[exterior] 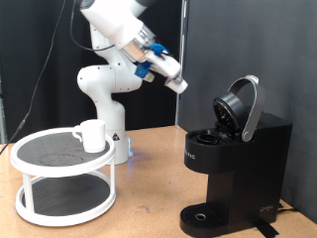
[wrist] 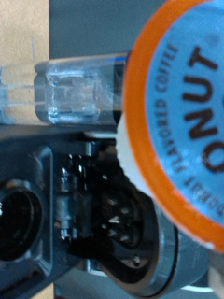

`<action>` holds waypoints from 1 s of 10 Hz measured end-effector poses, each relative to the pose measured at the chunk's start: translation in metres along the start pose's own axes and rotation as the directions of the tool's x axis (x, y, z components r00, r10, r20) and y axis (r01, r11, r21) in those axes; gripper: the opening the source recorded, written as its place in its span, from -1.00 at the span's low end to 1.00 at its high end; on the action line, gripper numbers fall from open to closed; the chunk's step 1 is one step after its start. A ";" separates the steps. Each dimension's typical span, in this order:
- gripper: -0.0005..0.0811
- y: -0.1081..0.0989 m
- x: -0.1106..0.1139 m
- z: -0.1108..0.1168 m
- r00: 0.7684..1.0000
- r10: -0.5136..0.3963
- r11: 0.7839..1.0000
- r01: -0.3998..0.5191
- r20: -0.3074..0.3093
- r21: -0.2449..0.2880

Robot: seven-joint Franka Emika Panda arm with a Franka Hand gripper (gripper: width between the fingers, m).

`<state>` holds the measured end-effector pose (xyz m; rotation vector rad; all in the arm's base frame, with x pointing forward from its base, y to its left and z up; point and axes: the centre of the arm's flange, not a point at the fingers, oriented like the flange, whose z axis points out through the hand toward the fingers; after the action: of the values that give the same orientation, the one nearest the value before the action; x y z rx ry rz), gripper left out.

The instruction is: Make a cup of coffee with the keurig machine

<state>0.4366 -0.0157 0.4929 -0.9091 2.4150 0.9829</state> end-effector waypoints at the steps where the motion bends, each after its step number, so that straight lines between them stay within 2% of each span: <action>1: -0.01 0.002 -0.011 0.008 1.000 0.001 1.000 -0.001 0.000 0.006; 5: -0.01 0.002 -0.041 0.027 1.000 -0.007 1.000 0.007 0.009 0.020; 8: -0.01 -0.001 -0.041 0.030 1.000 -0.004 1.000 0.004 0.004 0.018; 10: -0.01 -0.009 -0.037 0.040 1.000 0.000 0.999 0.002 -0.024 0.047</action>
<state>0.4732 0.0237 0.4820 -0.9102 2.4463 0.9157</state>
